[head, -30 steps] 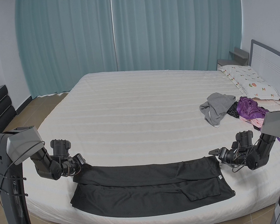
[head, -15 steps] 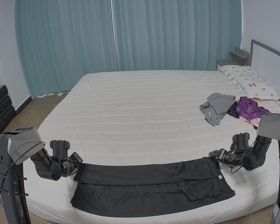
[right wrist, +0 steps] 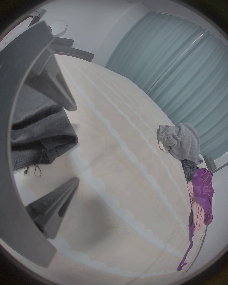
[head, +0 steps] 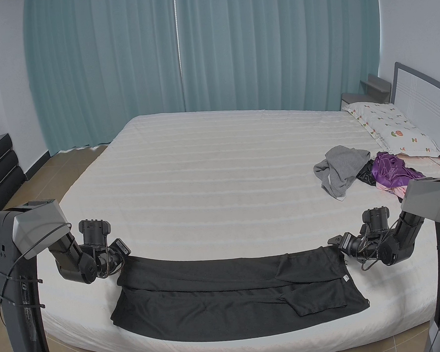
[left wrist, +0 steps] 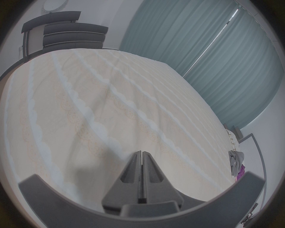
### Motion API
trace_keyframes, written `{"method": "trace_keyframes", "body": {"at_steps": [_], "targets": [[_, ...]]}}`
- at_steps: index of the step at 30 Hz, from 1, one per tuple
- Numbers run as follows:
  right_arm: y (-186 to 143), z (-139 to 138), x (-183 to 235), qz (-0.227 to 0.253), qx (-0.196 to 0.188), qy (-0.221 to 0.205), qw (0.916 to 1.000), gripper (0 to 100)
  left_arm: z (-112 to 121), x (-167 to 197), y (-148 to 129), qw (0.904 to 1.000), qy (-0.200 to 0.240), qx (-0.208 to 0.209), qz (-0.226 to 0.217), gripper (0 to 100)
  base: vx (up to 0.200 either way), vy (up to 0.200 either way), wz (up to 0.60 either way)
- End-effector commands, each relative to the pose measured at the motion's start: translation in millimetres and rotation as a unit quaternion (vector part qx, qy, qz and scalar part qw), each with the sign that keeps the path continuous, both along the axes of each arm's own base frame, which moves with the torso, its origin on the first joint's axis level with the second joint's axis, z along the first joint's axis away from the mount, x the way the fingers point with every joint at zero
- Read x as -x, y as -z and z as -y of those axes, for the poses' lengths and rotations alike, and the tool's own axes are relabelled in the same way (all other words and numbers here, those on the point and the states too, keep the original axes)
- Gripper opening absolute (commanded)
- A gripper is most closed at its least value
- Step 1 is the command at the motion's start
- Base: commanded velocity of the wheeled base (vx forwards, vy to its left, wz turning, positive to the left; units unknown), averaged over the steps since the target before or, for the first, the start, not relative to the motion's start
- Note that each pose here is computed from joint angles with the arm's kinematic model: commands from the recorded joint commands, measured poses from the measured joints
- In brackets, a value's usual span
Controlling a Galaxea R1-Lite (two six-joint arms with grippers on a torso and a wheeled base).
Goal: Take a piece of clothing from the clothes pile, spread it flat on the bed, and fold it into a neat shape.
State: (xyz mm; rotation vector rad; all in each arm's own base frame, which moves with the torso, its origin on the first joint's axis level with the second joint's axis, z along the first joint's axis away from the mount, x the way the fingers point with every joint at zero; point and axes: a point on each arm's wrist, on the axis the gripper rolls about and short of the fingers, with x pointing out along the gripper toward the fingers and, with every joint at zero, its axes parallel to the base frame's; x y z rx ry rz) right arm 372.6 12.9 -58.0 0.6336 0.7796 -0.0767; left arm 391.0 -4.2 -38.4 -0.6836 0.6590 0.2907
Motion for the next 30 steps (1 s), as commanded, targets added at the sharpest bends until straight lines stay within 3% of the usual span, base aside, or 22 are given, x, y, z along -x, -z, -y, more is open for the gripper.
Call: {"method": "trace_keyframes", "body": {"at_steps": [1, 22, 23, 24, 30], "targets": [[1.8, -1.7, -1.0, -0.003, 0.005, -0.002, 1.0000, 0, 0.2, 1.0, 1.1, 1.0000, 0.000, 0.000, -0.003, 0, 0.000, 0.000, 0.00], [-1.2, 0.0, -3.3, 0.011, 0.020, 0.017, 0.9996, 0, 0.8, 2.8, 1.8, 1.0000, 0.003, -0.001, -0.006, 0, 0.000, 0.000, 0.00], [-1.9, -0.1, -2.7, 0.011, 0.020, 0.016, 0.9996, 100, 0.8, 2.8, 1.3, 1.0000, 0.003, -0.001, -0.006, 0, 0.000, 0.000, 0.00], [-2.1, -0.6, -2.0, 0.011, 0.020, 0.016, 0.9996, 100, 0.8, 2.8, 1.3, 1.0000, 0.003, -0.001, -0.006, 100, 0.000, 0.000, 0.00], [-25.7, 1.5, 8.0, 0.024, 0.005, 0.020, 0.9995, 100, -3.1, 8.9, -1.7, 0.9999, -0.001, 0.008, -0.010, 100, 0.000, 0.000, 0.00]]}}
